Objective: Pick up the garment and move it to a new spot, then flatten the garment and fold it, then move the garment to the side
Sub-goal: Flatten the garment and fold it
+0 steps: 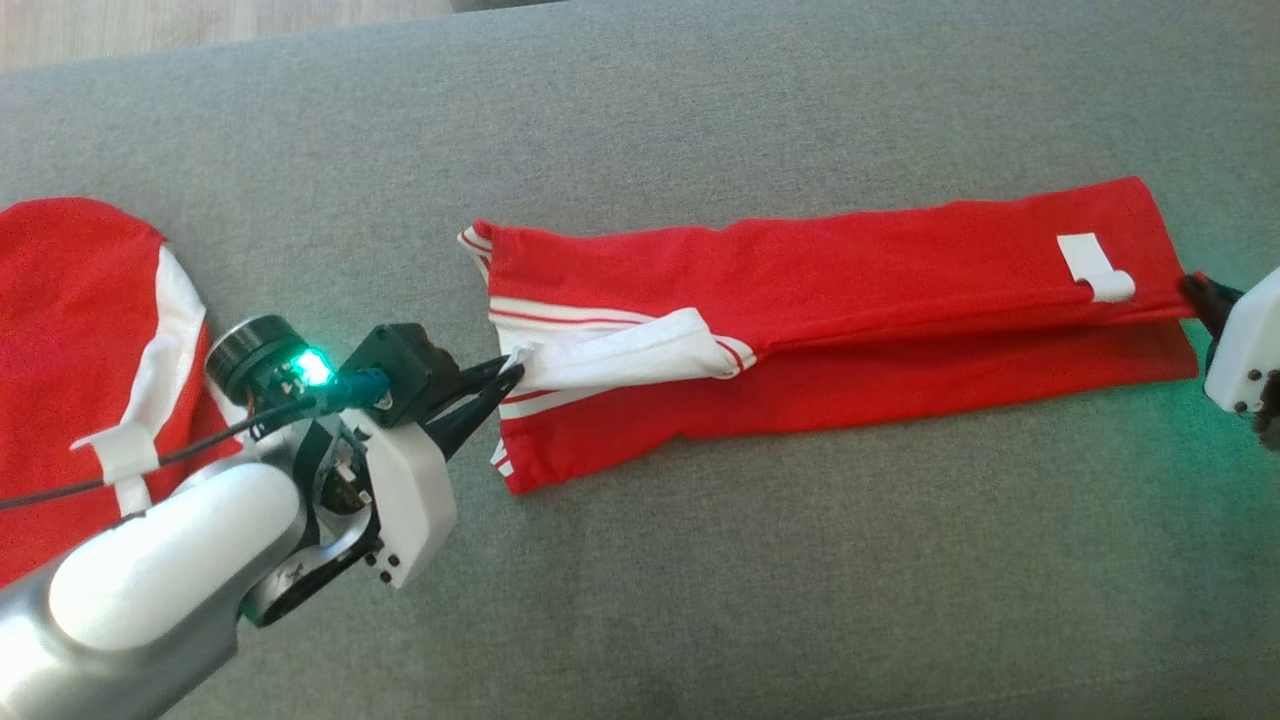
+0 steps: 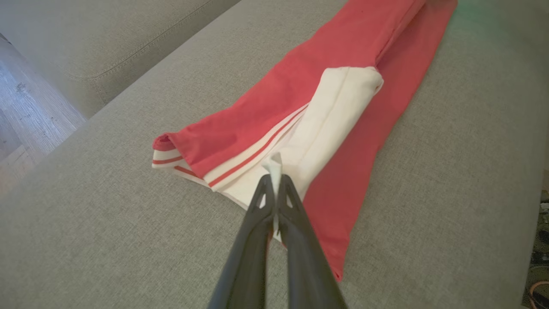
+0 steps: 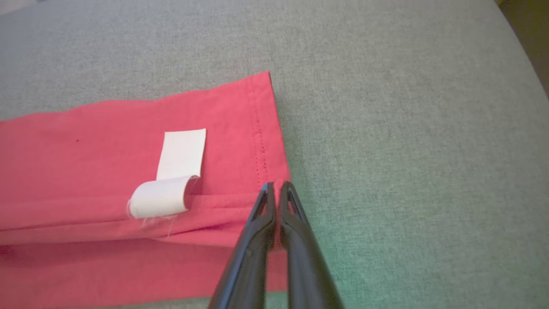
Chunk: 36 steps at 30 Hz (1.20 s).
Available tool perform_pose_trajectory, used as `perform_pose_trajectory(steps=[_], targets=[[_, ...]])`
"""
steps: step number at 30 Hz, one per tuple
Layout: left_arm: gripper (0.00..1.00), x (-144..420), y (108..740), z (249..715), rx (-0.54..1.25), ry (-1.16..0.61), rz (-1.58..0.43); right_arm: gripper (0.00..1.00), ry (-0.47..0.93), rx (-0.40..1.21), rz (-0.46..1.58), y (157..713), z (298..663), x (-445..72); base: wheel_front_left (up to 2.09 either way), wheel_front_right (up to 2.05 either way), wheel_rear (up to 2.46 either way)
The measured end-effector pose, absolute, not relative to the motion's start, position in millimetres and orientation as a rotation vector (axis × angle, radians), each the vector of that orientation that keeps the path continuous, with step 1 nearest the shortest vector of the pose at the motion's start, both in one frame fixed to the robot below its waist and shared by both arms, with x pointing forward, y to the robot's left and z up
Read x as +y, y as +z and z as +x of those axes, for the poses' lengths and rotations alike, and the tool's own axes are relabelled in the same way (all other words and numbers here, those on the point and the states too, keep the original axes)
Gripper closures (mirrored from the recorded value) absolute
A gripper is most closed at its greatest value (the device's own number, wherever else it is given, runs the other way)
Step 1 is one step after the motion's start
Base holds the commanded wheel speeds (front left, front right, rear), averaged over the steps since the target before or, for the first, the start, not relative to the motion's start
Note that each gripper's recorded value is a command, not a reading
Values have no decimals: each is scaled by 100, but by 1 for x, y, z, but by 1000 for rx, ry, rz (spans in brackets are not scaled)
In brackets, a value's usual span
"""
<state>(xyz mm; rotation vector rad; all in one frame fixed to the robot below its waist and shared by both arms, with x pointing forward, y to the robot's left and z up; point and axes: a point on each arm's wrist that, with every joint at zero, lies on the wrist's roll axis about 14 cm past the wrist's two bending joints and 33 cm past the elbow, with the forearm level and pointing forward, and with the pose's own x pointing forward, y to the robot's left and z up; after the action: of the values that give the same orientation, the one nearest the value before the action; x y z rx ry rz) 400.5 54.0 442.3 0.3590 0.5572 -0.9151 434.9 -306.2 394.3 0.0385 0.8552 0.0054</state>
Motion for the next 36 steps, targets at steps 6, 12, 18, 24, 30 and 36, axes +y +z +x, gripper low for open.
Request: perform_pose_trajectory(steps=[6,12,18,24,30,36], targets=[[100,53,438,399,568,-923,364,100,7,922,31,384,423,-308,0,0,0],[100,52,424,395,601,-926,371,100,5,958,33,378,415,-309,0,0,0],[0,47,417,392,605,-922,349,0,-23,961,45,381,412,-317,0,0,0],[0,47,441,416,489,-827,292,0,-56,825,92,405,426,-323,0,0,0],[0,52,487,448,302,-686,167,0,-51,585,161,448,451,-314,0,0,0],[0,66,538,466,59,-493,-46,0,0,237,180,515,473,-290,0,0,0]])
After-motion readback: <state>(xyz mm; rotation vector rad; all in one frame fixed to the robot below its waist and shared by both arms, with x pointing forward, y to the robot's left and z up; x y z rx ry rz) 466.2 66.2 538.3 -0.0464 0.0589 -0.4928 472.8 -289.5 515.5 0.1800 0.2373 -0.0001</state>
